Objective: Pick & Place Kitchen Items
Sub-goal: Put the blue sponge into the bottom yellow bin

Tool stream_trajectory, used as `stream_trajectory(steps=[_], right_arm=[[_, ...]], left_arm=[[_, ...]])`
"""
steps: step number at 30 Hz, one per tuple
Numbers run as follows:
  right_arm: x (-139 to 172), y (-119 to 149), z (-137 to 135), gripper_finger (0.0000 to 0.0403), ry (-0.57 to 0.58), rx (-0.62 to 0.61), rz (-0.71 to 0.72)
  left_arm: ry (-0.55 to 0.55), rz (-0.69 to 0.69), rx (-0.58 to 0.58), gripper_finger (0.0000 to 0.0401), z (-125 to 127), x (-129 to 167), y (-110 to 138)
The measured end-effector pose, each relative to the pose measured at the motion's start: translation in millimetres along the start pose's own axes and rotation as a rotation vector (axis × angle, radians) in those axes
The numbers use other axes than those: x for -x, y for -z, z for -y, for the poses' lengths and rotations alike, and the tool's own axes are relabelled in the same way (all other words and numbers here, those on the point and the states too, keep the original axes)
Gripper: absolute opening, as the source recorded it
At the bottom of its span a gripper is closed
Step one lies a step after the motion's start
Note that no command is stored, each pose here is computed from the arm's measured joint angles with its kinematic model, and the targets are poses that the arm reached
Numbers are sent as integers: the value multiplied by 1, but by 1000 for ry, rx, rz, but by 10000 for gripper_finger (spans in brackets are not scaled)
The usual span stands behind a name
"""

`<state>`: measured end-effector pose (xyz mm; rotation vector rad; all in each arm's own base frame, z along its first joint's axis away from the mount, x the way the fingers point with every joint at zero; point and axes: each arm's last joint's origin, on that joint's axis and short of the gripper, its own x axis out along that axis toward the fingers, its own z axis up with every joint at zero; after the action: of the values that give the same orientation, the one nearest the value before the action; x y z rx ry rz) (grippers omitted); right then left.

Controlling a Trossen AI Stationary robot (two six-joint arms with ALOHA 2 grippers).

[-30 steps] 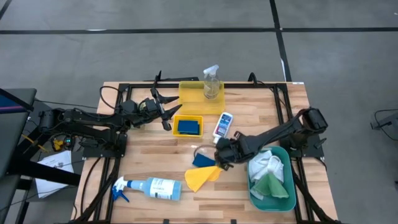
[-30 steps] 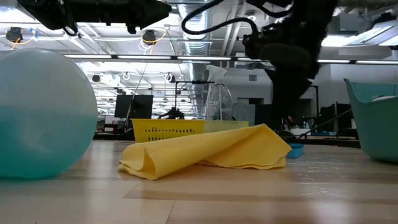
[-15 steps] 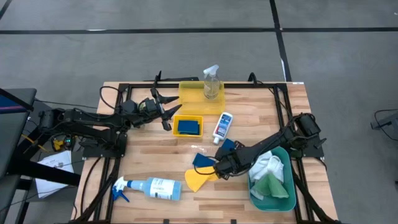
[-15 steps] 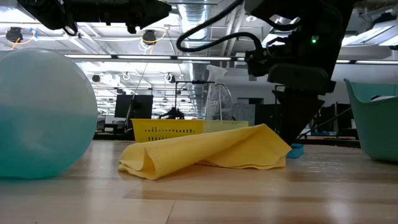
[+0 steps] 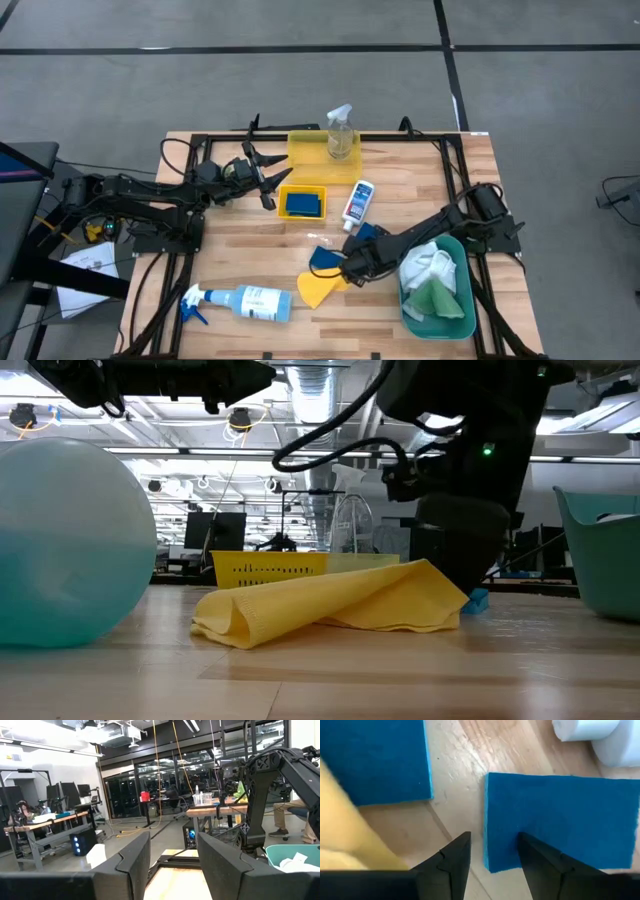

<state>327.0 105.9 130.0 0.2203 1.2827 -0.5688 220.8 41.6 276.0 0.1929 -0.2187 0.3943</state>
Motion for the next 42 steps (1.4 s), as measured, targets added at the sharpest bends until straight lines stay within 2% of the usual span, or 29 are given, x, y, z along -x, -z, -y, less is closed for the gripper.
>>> stream_trajectory(steps=[7,11,24,35,38,42], right_arm=[[-7,-3,3,155,0,0,-19],[-7,-4,3,140,2,11,-14],[-9,-5,4,9,22,19,9],[-3,-6,5,4,32,36,39],[5,-3,7,2,62,52,79],[31,1,3,2,19,62,151]], left_arm=[[0,0,0,159,0,0,0],[0,0,0,159,0,0,0],[0,0,0,159,0,0,0],[0,0,0,159,0,0,0],[0,0,-1,159,0,0,0],[0,0,-1,159,0,0,0]])
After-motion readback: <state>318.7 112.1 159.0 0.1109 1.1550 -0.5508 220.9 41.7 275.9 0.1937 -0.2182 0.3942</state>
